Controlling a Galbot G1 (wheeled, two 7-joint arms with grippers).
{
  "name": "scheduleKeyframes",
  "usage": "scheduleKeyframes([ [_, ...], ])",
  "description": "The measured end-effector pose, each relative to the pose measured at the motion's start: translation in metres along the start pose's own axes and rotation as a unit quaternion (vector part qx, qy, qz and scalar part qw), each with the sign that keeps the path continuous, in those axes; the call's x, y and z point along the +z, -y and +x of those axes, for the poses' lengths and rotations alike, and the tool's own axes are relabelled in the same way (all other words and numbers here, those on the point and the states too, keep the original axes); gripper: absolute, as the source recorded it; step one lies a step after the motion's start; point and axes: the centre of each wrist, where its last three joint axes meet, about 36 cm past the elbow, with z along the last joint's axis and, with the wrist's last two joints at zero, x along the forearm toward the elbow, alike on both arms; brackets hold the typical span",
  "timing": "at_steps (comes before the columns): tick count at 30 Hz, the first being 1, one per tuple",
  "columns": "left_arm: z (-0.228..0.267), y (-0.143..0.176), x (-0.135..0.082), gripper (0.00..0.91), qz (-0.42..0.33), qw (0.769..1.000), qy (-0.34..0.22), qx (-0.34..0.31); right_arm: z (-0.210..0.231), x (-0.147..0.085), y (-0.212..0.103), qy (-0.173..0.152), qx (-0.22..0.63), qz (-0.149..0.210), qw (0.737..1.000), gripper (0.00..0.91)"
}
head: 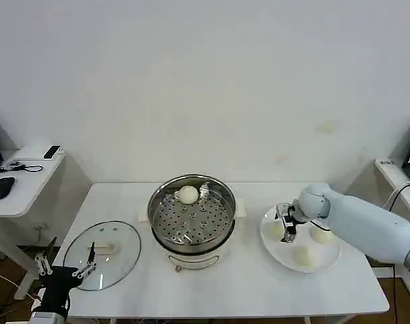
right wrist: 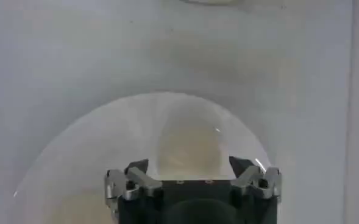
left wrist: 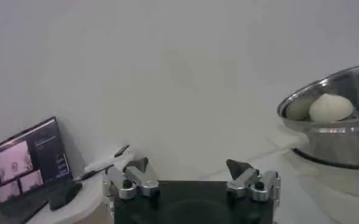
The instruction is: Take steamed baozi put them in steamer then cover it.
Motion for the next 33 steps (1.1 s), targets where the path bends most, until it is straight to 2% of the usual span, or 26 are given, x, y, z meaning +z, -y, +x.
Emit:
scheduleKeyframes([
  [6,0.000,0.000,0.000,0.907,-0.001,1.000,0.000,-0.001,-0.006,-0.002,0.001,-0.001,-0.001,-0.006,1.000,0.635],
  [17,0.002,-0.001,-0.001,0.907,-0.003,1.000,0.001,-0.002,0.007,0.004,0.007,-0.005,0.005,-0.011,1.000,0.625],
  [24,-0.001,-0.002,-0.001,0.907,-0.008,1.000,0.004,-0.002,0.048,0.006,0.028,-0.004,0.027,-0.009,1.000,0.625],
  [29,-0.004,-0.001,-0.003,0.907,-0.008,1.000,0.009,0.000,0.092,-0.008,0.053,0.009,0.060,-0.003,0.998,0.635],
  [33,-0.005,0.000,-0.003,0.907,-0.008,1.000,0.011,0.001,0.134,-0.029,0.074,0.022,0.093,0.006,0.995,0.635],
])
